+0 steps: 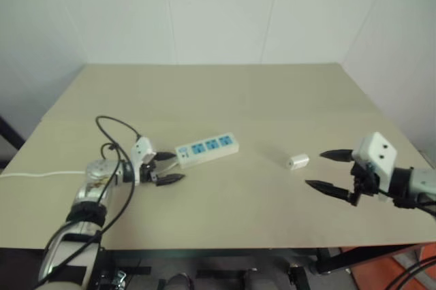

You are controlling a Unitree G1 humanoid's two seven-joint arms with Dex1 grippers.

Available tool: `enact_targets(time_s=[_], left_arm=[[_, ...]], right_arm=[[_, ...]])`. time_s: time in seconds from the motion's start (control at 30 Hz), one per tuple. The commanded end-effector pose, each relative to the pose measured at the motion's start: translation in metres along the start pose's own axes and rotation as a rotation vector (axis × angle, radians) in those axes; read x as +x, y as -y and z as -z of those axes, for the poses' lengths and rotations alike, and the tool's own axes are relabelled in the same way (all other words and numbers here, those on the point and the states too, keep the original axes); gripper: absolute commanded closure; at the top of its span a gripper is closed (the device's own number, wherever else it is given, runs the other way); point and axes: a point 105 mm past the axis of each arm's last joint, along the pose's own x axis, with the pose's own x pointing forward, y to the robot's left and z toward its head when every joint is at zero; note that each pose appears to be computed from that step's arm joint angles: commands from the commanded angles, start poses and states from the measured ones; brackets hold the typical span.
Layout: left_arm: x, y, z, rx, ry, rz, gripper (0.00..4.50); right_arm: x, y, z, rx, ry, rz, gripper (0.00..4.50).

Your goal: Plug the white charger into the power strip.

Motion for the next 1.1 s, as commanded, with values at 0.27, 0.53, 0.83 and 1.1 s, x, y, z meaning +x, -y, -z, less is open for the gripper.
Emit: enact_targets(time_s=[0.27,0.53,0.83,1.1], left_arm=[[0.010,0.001,0.003,-0.014,-0.056,0.053,1.89],[0.011,0.005,0.001,-0.026,-0.048,0.065,4.45],[0.009,0.031,-0.013,-0.061,0.030,0.042,4.48],[0.002,0.066,-0.022,-0.118,-0.004,-0.040,4.48]], right_arm=[[0.021,-0.037,-0.014,-0.015,0.017,-0.097,0.00],[0.024,-0.036,-0.012,-0.013,0.007,-0.093,0.00],[0.030,-0.038,-0.011,-0.012,0.009,-0.103,0.00],[0.037,-0.037,-0.008,-0.017,0.016,-0.117,0.00]])
